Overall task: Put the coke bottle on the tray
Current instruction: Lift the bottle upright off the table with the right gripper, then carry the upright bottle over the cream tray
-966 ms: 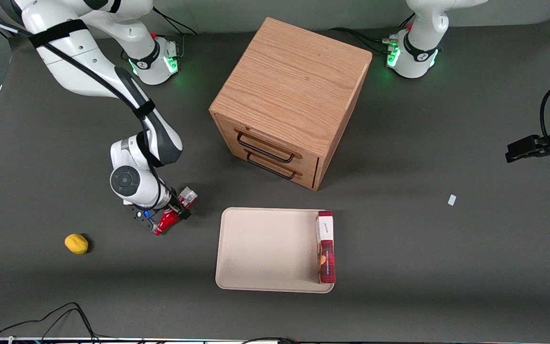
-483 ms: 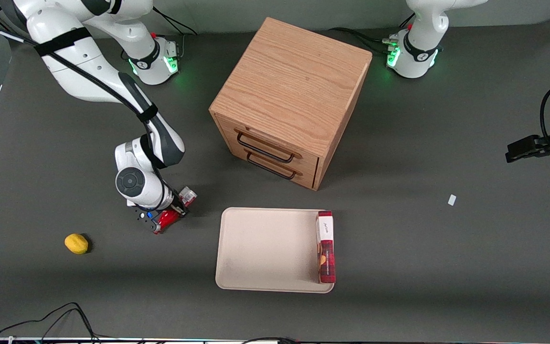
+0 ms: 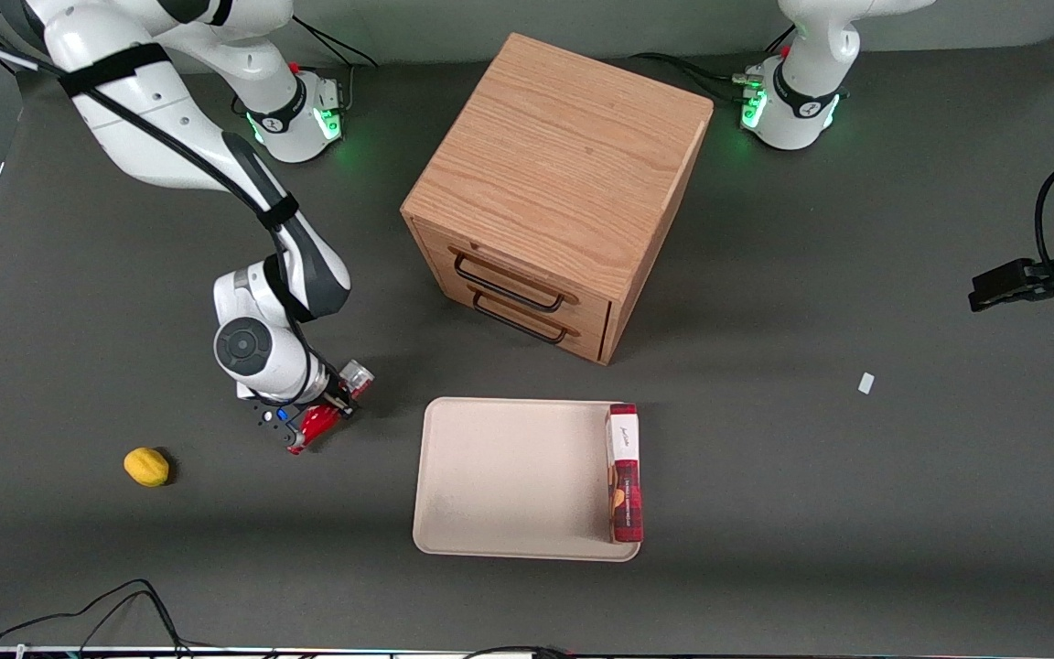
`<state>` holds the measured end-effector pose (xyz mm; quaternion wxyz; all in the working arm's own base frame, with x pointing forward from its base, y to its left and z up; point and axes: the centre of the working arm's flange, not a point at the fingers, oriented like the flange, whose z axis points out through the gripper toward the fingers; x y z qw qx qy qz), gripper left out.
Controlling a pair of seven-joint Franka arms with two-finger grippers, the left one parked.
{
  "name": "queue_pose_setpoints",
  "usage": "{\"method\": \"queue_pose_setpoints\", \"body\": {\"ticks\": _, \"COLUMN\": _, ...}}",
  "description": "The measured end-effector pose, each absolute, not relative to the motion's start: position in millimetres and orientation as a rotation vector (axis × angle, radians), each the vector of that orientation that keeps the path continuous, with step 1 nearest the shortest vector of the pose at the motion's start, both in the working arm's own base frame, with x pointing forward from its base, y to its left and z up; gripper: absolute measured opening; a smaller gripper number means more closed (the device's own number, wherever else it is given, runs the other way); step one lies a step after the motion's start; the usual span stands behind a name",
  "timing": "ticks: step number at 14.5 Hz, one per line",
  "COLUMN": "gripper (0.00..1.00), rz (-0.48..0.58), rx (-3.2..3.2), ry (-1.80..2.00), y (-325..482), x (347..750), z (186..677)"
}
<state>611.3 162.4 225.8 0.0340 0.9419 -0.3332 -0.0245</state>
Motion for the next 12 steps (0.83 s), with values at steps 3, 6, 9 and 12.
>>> {"method": "queue_pose_setpoints", "body": {"ticks": 3, "gripper": 0.54, "rz": -0.089, "rx": 2.915, "ry": -0.855, "y": 151.4, "x": 619.7, "z": 312.5}}
{"method": "queue_pose_setpoints", "body": {"ticks": 6, "gripper": 0.54, "rz": -0.119, "rx": 2.931, "ry": -0.721, "y": 146.8, "x": 620.0, "z": 400.5}}
{"method": "queue_pose_setpoints", "body": {"ticks": 9, "gripper": 0.54, "rz": -0.150, "rx": 3.028, "ry": -0.569, "y": 152.7, "x": 621.1, "z": 501.4}}
{"method": "queue_pose_setpoints", "body": {"ticks": 12, "gripper": 0.54, "rz": -0.111, "rx": 3.139, "ry": -0.409, "y": 173.8, "x": 611.0, "z": 588.9}}
